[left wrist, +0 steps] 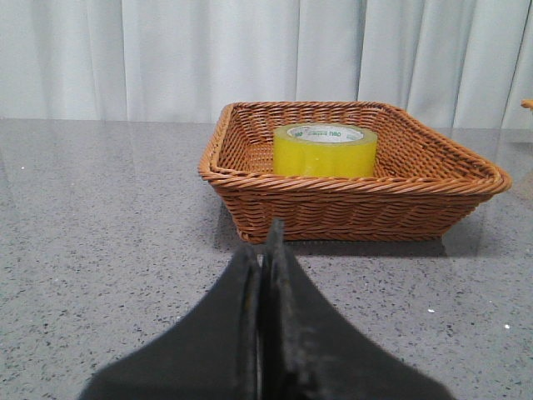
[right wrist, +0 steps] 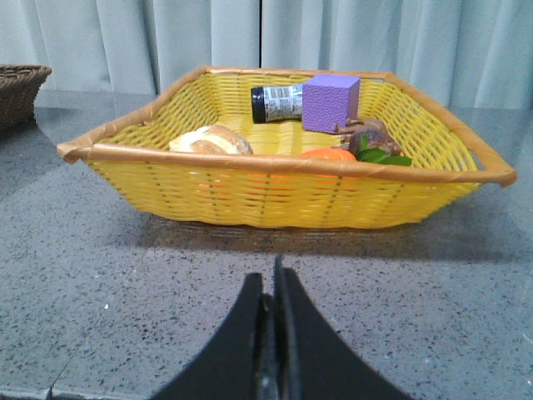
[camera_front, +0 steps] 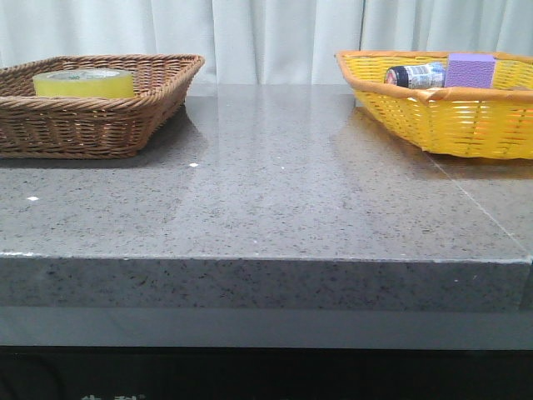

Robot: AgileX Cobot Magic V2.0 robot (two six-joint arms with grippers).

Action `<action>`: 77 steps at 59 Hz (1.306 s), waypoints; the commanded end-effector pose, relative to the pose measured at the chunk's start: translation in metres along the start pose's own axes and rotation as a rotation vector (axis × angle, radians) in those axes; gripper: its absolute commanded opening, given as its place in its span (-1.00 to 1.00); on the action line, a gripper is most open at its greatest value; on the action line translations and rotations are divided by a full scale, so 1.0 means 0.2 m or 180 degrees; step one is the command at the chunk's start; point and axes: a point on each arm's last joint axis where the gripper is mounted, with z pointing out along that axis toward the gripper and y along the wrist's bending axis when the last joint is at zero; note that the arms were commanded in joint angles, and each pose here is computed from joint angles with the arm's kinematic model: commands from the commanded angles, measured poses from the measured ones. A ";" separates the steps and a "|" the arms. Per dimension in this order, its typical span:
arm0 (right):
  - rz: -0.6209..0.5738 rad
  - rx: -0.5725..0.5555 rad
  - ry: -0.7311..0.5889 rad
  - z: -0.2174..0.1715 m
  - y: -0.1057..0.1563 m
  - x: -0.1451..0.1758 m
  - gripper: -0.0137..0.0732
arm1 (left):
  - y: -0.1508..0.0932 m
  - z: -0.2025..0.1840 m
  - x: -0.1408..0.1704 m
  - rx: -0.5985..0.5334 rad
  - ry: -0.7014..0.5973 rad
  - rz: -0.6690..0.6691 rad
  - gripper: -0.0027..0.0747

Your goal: Transfer tape with both arms

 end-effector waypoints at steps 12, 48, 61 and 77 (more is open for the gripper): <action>0.0011 0.0036 -0.0448 -0.02 0.00 -0.09 -0.84 | 0.00 0.00 0.02 -0.0030 -0.0197 -0.0026 -0.98; 0.0190 0.0100 -0.0453 -0.02 -0.01 -0.09 -0.84 | 0.00 0.00 0.02 -0.0030 -0.0197 -0.0026 -0.98; 0.0188 0.0123 -0.0455 -0.02 -0.01 -0.09 -0.84 | 0.00 0.00 0.02 -0.0030 -0.0197 -0.0026 -0.98; 0.0188 0.0123 -0.0455 -0.02 -0.01 -0.09 -0.84 | 0.00 0.00 0.02 -0.0030 -0.0197 -0.0026 -0.98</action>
